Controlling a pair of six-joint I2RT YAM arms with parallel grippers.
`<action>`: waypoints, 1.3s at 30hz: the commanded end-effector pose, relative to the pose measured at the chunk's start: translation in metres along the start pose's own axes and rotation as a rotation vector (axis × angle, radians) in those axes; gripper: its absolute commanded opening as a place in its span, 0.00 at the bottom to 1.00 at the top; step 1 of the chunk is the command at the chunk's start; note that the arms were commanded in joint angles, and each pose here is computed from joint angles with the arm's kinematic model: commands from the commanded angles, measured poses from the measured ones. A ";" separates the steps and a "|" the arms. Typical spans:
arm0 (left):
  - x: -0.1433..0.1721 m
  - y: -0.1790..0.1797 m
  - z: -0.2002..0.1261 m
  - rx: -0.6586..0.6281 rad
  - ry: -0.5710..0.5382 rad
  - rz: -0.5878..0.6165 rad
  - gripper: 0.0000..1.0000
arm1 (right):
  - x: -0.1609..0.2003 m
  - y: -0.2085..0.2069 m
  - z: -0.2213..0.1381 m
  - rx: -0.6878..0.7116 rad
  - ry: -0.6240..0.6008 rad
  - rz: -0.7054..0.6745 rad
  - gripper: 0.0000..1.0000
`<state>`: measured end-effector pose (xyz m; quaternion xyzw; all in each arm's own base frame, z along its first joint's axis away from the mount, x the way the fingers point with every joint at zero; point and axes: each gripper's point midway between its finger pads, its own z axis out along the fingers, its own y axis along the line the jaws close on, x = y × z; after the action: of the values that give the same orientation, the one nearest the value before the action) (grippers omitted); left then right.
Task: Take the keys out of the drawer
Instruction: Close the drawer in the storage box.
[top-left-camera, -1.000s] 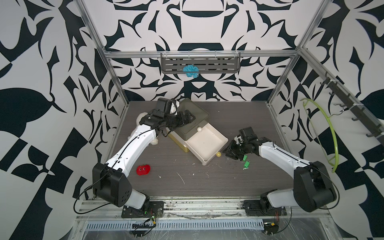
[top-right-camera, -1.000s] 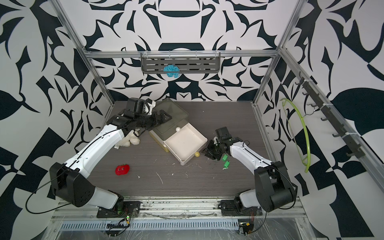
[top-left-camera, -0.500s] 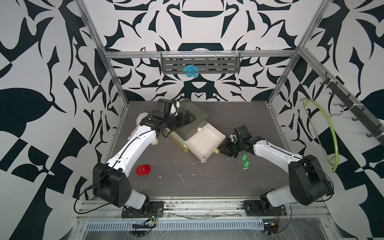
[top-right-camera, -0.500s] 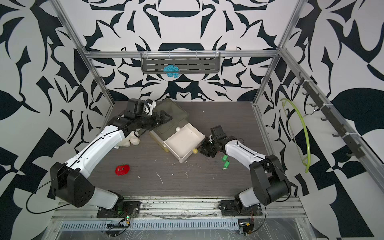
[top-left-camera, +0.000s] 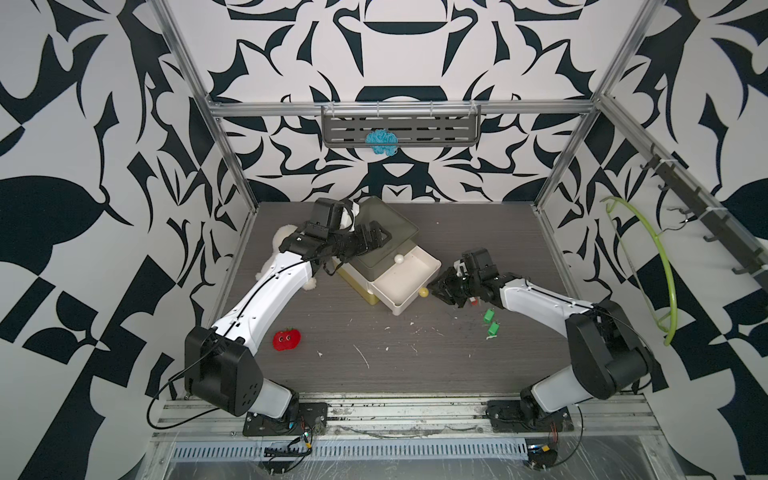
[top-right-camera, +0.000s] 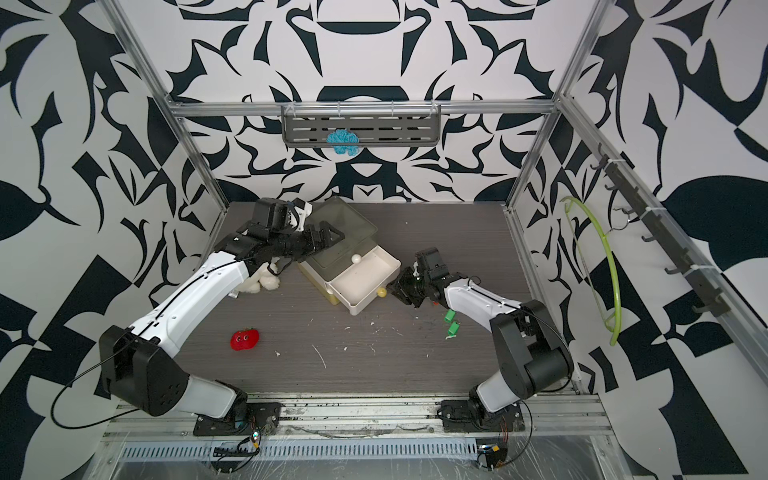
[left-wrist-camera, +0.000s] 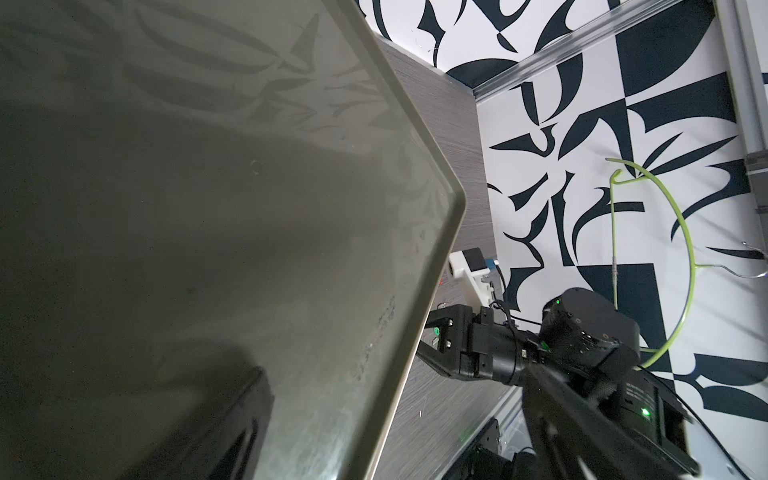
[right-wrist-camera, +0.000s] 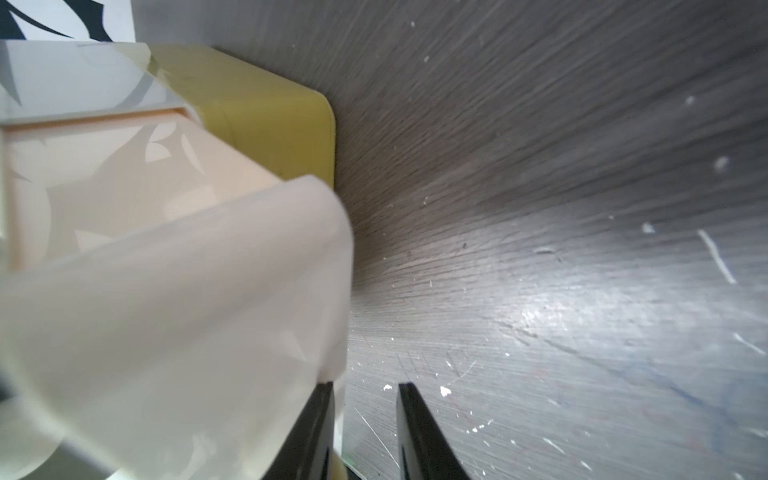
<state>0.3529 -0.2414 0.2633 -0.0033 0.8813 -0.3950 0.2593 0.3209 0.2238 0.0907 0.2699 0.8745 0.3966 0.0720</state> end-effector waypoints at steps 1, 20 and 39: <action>0.011 0.007 -0.004 -0.017 0.027 -0.006 0.99 | -0.008 0.032 -0.001 -0.092 -0.027 -0.033 0.32; 0.013 -0.005 -0.035 -0.015 -0.024 0.067 0.99 | -0.019 0.056 0.024 -0.126 -0.022 -0.019 0.32; 0.055 0.019 -0.084 -0.077 -0.103 0.102 0.99 | -0.022 0.084 0.059 -0.146 0.018 -0.032 0.32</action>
<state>0.2769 -0.1901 0.2824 0.0151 0.8731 -0.3616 0.3267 0.3792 0.2822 0.0817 0.2666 0.8616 0.4269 0.0655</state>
